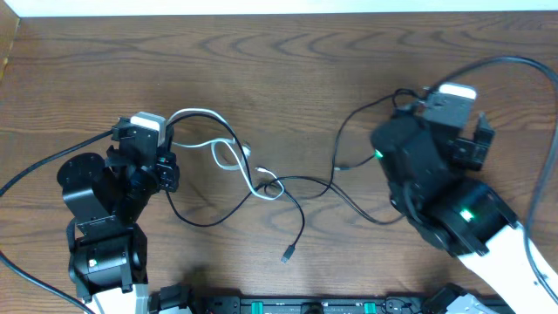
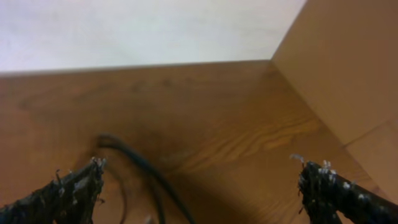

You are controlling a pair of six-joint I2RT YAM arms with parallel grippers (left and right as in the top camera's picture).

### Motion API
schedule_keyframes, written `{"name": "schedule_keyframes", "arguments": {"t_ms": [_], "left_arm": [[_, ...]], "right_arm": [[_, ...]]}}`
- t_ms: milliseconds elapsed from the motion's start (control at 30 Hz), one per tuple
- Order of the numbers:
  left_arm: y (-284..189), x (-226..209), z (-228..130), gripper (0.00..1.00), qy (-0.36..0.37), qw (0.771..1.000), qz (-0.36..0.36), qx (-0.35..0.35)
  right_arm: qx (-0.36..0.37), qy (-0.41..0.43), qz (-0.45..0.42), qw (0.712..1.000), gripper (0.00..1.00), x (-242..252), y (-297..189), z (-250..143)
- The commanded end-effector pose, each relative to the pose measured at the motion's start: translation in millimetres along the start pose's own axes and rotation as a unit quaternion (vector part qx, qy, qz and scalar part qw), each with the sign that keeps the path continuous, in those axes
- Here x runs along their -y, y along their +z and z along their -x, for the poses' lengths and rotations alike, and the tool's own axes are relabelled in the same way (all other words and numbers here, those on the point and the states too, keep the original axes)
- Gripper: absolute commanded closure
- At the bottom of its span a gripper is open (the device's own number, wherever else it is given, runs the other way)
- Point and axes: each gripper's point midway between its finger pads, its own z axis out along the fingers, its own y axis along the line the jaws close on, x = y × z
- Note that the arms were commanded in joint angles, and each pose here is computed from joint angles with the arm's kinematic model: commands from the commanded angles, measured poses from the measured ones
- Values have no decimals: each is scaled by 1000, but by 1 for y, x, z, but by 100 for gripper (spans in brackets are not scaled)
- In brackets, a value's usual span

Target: Untangle cables

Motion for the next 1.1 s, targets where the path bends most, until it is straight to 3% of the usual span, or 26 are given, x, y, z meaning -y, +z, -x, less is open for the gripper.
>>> {"name": "schedule_keyframes", "arguments": {"t_ms": [0,300,667,1067], "left_arm": [[-4,3,8,93,0,1000,-9,12],[-4,3,8,92,0,1000,-9,12],[-4,3,8,93,0,1000,-9,12],[-4,4,6,93,-2,1000,-10,8]], "right_arm": [[-28,-24,29,999,1,-19,8,-10],[-68,-26,100,992,1,-45,5,-25],[-209,-44,300,930,1,-123,-23,-81],[-344,41,228,910,1,-161,3,-149]]}}
